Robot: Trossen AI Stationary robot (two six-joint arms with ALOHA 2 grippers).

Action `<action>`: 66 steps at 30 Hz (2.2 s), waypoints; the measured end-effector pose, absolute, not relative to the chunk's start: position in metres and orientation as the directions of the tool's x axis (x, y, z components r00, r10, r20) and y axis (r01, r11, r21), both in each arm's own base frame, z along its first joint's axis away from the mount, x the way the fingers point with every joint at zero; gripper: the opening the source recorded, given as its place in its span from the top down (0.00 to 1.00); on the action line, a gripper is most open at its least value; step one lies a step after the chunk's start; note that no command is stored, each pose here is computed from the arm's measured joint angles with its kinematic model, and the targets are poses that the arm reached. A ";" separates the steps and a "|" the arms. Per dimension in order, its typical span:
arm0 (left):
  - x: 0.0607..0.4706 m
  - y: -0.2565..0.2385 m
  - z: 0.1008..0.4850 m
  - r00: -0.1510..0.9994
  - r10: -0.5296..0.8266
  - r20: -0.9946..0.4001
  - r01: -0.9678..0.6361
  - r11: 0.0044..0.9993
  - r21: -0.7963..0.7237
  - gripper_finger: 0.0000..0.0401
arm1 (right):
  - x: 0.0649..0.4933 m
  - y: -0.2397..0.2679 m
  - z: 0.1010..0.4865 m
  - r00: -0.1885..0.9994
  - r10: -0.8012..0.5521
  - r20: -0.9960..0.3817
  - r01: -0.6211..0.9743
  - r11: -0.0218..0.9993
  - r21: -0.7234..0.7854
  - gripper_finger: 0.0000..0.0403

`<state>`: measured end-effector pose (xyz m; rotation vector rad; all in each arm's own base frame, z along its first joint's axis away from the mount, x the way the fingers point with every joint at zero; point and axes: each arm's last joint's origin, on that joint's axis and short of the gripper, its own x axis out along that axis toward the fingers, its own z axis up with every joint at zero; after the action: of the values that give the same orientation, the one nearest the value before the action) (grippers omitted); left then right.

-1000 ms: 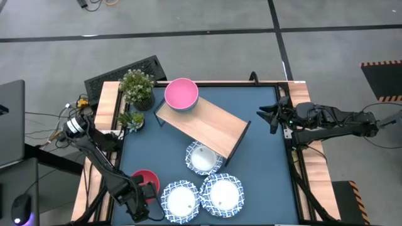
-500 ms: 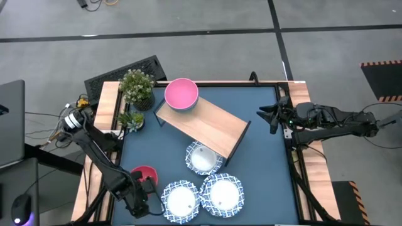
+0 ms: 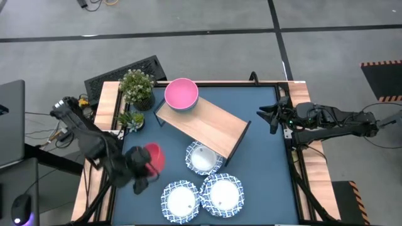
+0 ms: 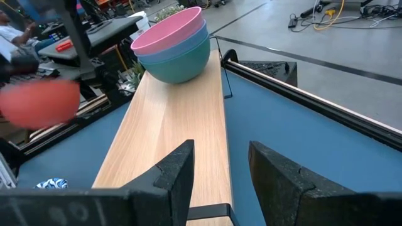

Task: Place and stack bowls onto a shelf
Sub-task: Stack the orange bowl on top of the pink bowl on the shelf

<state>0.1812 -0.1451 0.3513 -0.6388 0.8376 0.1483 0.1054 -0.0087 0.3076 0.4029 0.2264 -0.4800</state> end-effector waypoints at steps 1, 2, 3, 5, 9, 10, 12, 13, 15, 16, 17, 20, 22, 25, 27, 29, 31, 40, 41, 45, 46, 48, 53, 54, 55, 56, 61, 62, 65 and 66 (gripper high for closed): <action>0.182 -0.138 0.359 0.708 -0.080 -0.701 -0.363 0.811 -0.459 1.00 | 0.105 -0.009 0.308 0.864 -0.401 -0.303 0.489 0.811 0.321 0.56; 0.182 -0.132 0.366 0.739 -0.041 -0.672 -0.358 0.822 -0.443 1.00 | 0.105 -0.009 0.308 0.864 -0.401 -0.303 0.489 0.811 0.321 0.56; 0.183 -0.126 0.373 0.765 -0.005 -0.644 -0.351 0.835 -0.424 1.00 | 0.105 -0.009 0.308 0.864 -0.401 -0.303 0.489 0.811 0.321 0.56; 0.186 -0.115 0.387 0.803 0.063 -0.593 -0.337 0.868 -0.364 1.00 | 0.105 -0.009 0.308 0.864 -0.401 -0.303 0.489 0.811 0.321 0.56; 0.194 -0.094 0.411 0.832 0.157 -0.532 -0.304 0.931 -0.201 1.00 | 0.105 -0.009 0.308 0.864 -0.401 -0.303 0.489 0.811 0.321 0.56; 0.197 -0.088 0.416 0.835 0.176 -0.522 -0.296 0.943 -0.155 1.00 | 0.105 -0.009 0.308 0.864 -0.401 -0.303 0.489 0.811 0.322 0.56; 0.203 -0.078 0.425 0.835 0.203 -0.512 -0.273 0.960 -0.065 1.00 | 0.105 -0.009 0.308 0.864 -0.401 -0.303 0.489 0.811 0.322 0.56; 0.205 -0.073 0.429 0.835 0.212 -0.507 -0.262 0.965 -0.028 1.00 | 0.105 -0.009 0.308 0.864 -0.401 -0.303 0.489 0.811 0.322 0.56; 0.210 -0.062 0.438 0.836 0.234 -0.496 -0.246 0.968 0.043 1.00 | 0.105 -0.009 0.308 0.864 -0.401 -0.303 0.489 0.811 0.322 0.56; 0.213 -0.056 0.441 0.835 0.245 -0.493 -0.237 0.968 0.080 1.00 | 0.105 -0.009 0.308 0.864 -0.401 -0.303 0.489 0.811 0.322 0.56; 0.216 -0.050 0.445 0.833 0.259 -0.488 -0.235 0.966 0.112 1.00 | 0.105 -0.009 0.308 0.864 -0.401 -0.303 0.489 0.811 0.321 0.56; 0.224 -0.031 0.452 0.816 0.307 -0.489 -0.227 0.949 0.216 1.00 | 0.105 -0.009 0.308 0.862 -0.407 -0.302 0.494 0.808 0.320 0.56; 0.229 -0.018 0.455 0.795 0.338 -0.504 -0.223 0.935 0.276 1.00 | 0.105 -0.009 0.308 0.861 -0.408 -0.302 0.495 0.808 0.320 0.56; 0.233 0.003 0.458 0.746 0.386 -0.543 -0.219 0.912 0.348 1.00 | 0.105 -0.009 0.308 0.861 -0.409 -0.302 0.495 0.808 0.320 0.56; 0.239 0.015 0.458 0.718 0.394 -0.573 -0.200 0.906 0.373 1.00 | 0.105 -0.009 0.308 0.861 -0.409 -0.302 0.495 0.808 0.320 0.56; 0.244 0.027 0.457 0.685 0.388 -0.617 -0.163 0.907 0.389 1.00 | 0.105 -0.009 0.308 0.861 -0.409 -0.302 0.495 0.808 0.320 0.56; 0.251 0.038 0.454 0.651 0.381 -0.657 -0.125 0.907 0.403 1.00 | 0.105 -0.009 0.308 0.861 -0.409 -0.302 0.495 0.808 0.320 0.56; 0.282 0.074 0.421 0.442 0.330 -0.834 0.061 0.917 0.395 1.00 | 0.105 -0.009 0.308 0.861 -0.409 -0.302 0.496 0.806 0.322 0.56; 0.284 0.076 0.418 0.424 0.318 -0.848 0.076 0.921 0.383 1.00 | 0.105 -0.009 0.308 0.860 -0.413 -0.301 0.499 0.805 0.321 0.56; 0.293 0.083 0.406 0.383 0.276 -0.882 0.115 0.932 0.342 1.00 | 0.105 -0.009 0.308 0.854 -0.425 -0.299 0.509 0.800 0.317 0.56; 0.294 0.084 0.404 0.380 0.267 -0.885 0.122 0.934 0.335 1.00 | 0.105 -0.009 0.308 0.854 -0.425 -0.299 0.509 0.800 0.317 0.56; 0.297 0.085 0.402 0.377 0.249 -0.892 0.140 0.937 0.321 1.00 | 0.105 -0.009 0.308 0.854 -0.425 -0.299 0.509 0.800 0.317 0.56; 0.296 0.086 0.401 0.367 0.241 -0.899 0.168 0.933 0.319 1.00 | 0.105 -0.009 0.308 0.854 -0.425 -0.299 0.509 0.800 0.317 0.56; 0.296 0.086 0.401 0.366 0.241 -0.899 0.171 0.932 0.320 1.00 | 0.105 -0.009 0.308 0.854 -0.425 -0.299 0.509 0.800 0.317 0.56; 0.295 0.086 0.401 0.365 0.241 -0.899 0.171 0.932 0.319 1.00 | 0.105 -0.009 0.308 0.854 -0.425 -0.299 0.509 0.800 0.316 0.56; 0.295 0.086 0.401 0.365 0.237 -0.901 0.173 0.933 0.316 1.00 | 0.105 -0.009 0.308 0.854 -0.425 -0.299 0.509 0.801 0.316 0.56; 0.293 0.084 0.400 0.360 0.173 -0.917 0.215 0.941 0.262 1.00 | 0.105 -0.009 0.308 0.854 -0.425 -0.299 0.509 0.802 0.314 0.56; 0.294 0.084 0.400 0.363 0.171 -0.916 0.217 0.940 0.262 1.00 | 0.105 -0.009 0.308 0.854 -0.425 -0.299 0.509 0.801 0.314 0.56; 0.294 0.084 0.400 0.367 0.172 -0.914 0.216 0.940 0.264 1.00 | 0.105 -0.009 0.308 0.854 -0.425 -0.299 0.509 0.801 0.314 0.56; 0.294 0.084 0.400 0.366 0.173 -0.914 0.216 0.940 0.264 1.00 | 0.105 -0.009 0.308 0.854 -0.425 -0.299 0.509 0.801 0.314 0.56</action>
<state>0.2940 0.0843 0.3999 0.3693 1.2035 -0.0280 0.1052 -0.0094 0.3077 0.3975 0.2194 -0.5048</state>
